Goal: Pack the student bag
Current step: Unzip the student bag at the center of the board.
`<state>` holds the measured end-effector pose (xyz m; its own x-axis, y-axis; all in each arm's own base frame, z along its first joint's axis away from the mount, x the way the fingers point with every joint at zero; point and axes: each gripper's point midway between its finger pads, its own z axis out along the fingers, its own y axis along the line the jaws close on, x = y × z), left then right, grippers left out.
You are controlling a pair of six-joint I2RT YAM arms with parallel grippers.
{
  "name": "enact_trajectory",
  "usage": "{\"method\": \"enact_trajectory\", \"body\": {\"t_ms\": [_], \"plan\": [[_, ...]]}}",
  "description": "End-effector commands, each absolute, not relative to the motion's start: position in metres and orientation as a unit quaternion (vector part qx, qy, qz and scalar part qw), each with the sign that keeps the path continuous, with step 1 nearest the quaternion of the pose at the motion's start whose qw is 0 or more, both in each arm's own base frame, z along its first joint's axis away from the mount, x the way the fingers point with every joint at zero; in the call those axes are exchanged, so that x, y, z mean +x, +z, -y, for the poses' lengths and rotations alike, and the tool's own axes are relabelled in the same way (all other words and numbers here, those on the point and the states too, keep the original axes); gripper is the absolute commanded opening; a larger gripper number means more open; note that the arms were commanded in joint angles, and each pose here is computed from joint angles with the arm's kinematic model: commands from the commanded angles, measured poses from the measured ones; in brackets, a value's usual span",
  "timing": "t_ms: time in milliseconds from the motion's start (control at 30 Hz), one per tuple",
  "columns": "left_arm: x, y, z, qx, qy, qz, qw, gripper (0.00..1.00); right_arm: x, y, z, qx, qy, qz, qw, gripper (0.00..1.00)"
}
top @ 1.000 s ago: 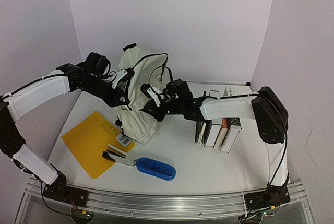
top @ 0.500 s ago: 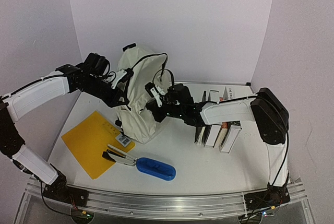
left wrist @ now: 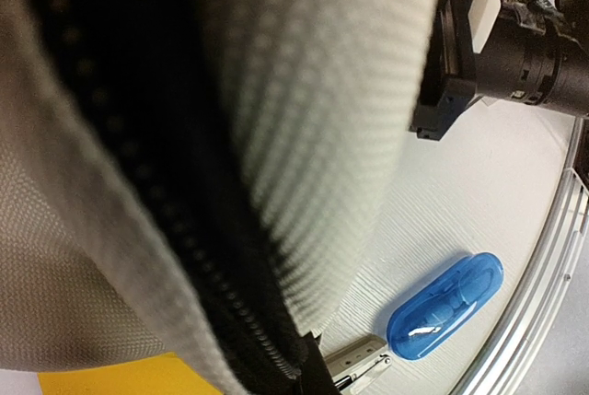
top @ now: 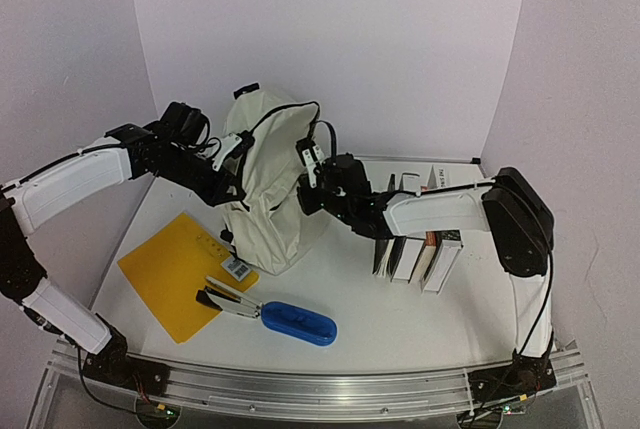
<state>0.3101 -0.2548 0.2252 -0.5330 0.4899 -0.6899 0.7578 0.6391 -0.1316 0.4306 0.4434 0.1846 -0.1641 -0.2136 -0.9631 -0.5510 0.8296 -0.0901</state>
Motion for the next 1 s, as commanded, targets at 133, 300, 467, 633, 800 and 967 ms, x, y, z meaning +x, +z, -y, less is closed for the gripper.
{"method": "enact_trajectory", "body": {"t_ms": [133, 300, 467, 633, 800, 967], "plan": [[0.304, 0.237, 0.250, 0.372, -0.209, -0.842, 0.330, 0.00, 0.507, 0.213, -0.394, -0.145, 0.138, -0.768, 0.608, 0.00], [0.303, 0.237, 0.252, 0.374, -0.216, -0.840, 0.329, 0.00, 0.536, 0.191, -0.379, -0.137, 0.156, -0.785, 0.584, 0.00], [0.302, 0.235, 0.256, 0.376, -0.227, -0.838, 0.324, 0.00, 0.553, 0.174, -0.373, -0.141, 0.156, -0.794, 0.570, 0.00], [0.302, 0.232, 0.260, 0.377, -0.237, -0.837, 0.317, 0.00, 0.562, 0.148, -0.372, -0.145, 0.147, -0.808, 0.552, 0.00], [0.302, 0.232, 0.262, 0.377, -0.242, -0.835, 0.319, 0.00, 0.568, 0.140, -0.367, -0.139, 0.151, -0.813, 0.544, 0.00], [0.305, 0.232, 0.266, 0.369, -0.252, -0.833, 0.325, 0.00, 0.546, 0.180, -0.377, -0.155, 0.216, -0.799, 0.539, 0.10]]}}
